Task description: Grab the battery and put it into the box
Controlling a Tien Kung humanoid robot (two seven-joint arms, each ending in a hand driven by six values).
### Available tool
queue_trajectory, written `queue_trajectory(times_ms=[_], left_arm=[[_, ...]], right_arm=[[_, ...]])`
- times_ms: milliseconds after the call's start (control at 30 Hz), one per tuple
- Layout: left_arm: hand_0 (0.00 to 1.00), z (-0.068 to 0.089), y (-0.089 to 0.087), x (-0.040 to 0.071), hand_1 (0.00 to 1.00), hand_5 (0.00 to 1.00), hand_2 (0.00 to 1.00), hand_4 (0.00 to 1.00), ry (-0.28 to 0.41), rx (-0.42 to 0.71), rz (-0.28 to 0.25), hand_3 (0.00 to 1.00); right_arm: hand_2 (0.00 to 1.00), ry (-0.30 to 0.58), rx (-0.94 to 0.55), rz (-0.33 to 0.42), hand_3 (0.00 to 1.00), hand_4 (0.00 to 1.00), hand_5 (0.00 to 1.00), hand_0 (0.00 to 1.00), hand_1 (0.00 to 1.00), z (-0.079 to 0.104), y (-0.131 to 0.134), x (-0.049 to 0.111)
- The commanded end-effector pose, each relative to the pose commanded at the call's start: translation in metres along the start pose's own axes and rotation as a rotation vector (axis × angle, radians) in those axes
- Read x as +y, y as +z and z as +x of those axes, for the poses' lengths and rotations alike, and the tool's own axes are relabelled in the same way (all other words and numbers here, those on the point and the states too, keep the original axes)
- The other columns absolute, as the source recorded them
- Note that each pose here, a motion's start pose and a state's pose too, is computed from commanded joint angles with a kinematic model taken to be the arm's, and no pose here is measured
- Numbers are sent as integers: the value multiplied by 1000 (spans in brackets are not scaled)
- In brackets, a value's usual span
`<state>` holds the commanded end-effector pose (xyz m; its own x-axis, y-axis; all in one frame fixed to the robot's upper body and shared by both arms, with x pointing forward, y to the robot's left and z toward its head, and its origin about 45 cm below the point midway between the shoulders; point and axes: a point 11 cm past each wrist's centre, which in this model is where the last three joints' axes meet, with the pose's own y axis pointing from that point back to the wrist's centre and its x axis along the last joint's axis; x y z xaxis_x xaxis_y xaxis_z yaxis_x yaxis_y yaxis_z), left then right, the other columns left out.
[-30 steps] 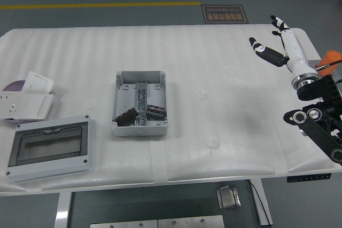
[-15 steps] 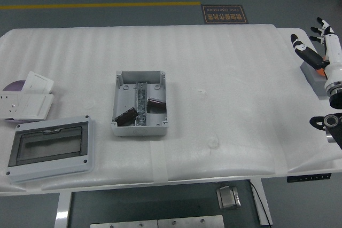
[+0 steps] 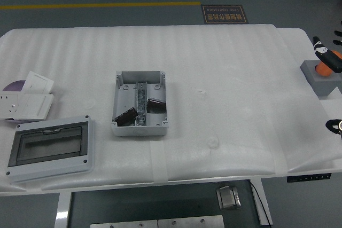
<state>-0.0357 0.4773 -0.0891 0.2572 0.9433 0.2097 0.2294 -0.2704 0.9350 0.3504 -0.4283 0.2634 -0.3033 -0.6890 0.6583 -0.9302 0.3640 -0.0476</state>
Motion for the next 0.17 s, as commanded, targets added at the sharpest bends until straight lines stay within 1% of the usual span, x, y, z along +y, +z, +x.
queue_trajectory(times_ms=[167], left_arm=[[629,4,-3,0,662,402,509,565,4,7,5,551]], right_arm=[[869,-35,18,-13,947,692,498,908,808,-3,7,2]])
